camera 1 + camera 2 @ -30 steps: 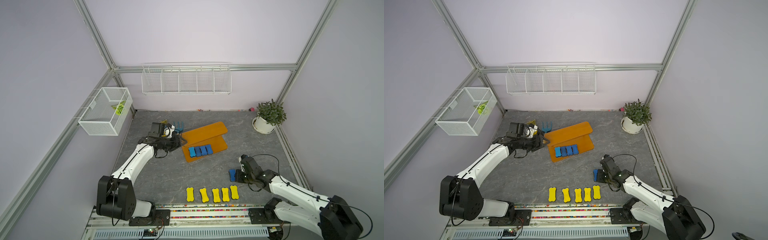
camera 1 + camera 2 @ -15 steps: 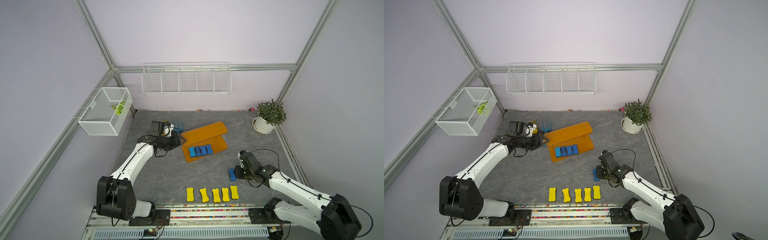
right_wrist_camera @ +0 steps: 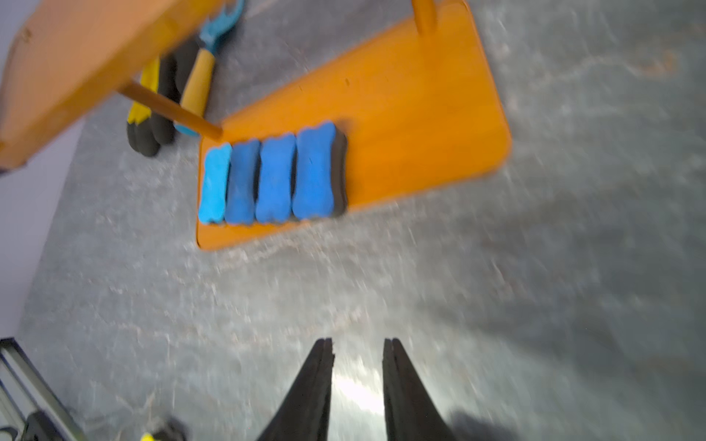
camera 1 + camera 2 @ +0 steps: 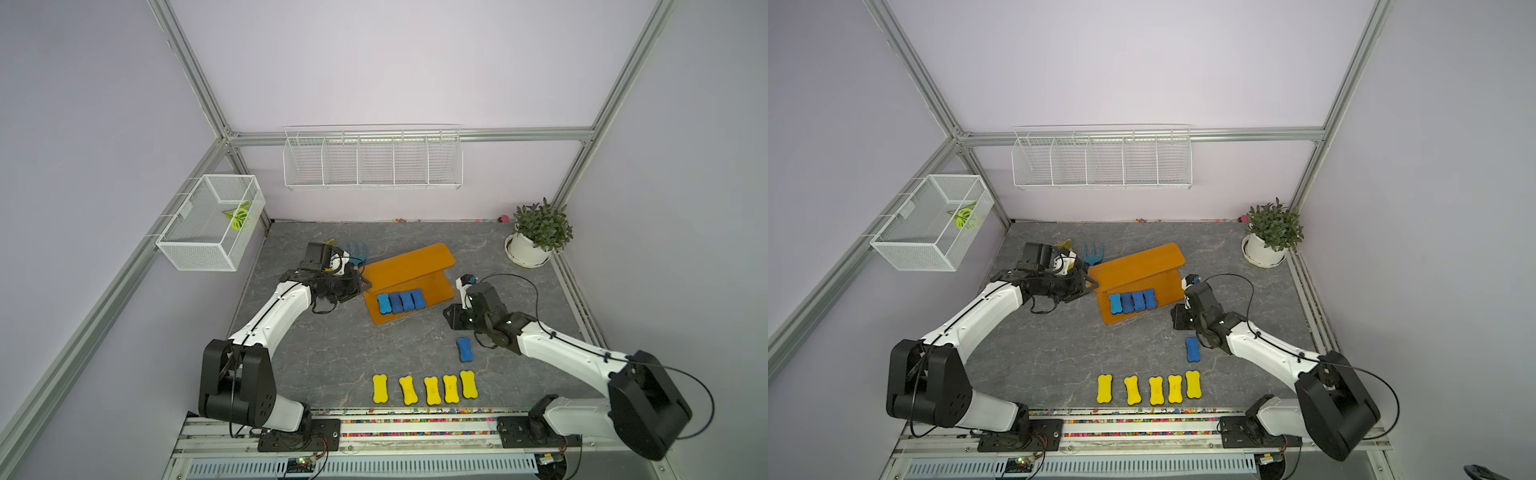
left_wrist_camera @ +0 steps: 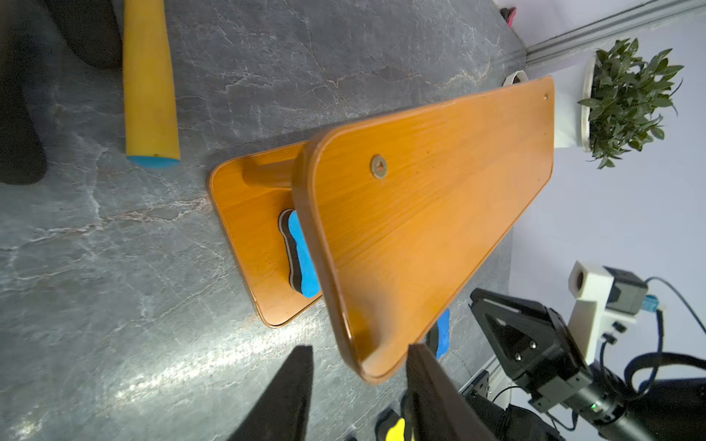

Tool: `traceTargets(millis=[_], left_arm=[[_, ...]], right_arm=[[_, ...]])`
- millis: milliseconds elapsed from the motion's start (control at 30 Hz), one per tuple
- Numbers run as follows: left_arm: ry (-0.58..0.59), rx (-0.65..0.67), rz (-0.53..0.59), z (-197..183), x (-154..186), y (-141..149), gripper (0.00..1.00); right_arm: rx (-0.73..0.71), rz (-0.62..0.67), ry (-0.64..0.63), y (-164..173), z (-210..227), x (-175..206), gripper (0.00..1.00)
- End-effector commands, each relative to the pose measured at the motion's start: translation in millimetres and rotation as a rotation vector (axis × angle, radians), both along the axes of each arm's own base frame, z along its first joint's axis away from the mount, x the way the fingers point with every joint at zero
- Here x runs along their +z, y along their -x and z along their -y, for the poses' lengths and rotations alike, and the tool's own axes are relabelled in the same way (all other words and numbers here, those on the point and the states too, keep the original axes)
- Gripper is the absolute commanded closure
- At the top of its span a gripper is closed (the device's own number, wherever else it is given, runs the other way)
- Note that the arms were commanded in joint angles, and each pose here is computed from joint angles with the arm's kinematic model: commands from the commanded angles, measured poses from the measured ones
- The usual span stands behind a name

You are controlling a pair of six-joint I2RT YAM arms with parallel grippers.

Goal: Remove the whiteboard erasers from the shelf
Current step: Place the whiteboard eraser at the center of the board, then pick up the whiteboard eraser from the shelf.

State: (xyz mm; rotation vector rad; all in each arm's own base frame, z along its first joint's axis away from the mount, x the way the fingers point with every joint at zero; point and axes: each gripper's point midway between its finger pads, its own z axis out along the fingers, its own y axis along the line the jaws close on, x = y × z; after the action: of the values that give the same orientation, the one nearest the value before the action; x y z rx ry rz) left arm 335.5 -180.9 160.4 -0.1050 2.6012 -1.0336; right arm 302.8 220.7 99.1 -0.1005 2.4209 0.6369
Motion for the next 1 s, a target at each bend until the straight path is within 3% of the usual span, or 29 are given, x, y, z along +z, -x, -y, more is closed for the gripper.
traceTargets(millis=[0, 433, 967], left_arm=[[0.008, -0.017, 0.021, 3.0, 5.7, -4.5, 0.6], [0.001, -0.023, 0.005, 3.0, -1.2, -5.4, 0.8], [-0.001, -0.019, 0.002, 2.3, -2.3, -4.9, 0.83]], right_arm=[[0.041, 0.109, -0.06, -31.6, -26.9, 17.7, 0.7], [0.045, 0.15, -0.071, -74.8, -49.2, -7.6, 0.71], [0.012, 0.179, -0.111, -72.4, -45.1, -24.7, 0.66]])
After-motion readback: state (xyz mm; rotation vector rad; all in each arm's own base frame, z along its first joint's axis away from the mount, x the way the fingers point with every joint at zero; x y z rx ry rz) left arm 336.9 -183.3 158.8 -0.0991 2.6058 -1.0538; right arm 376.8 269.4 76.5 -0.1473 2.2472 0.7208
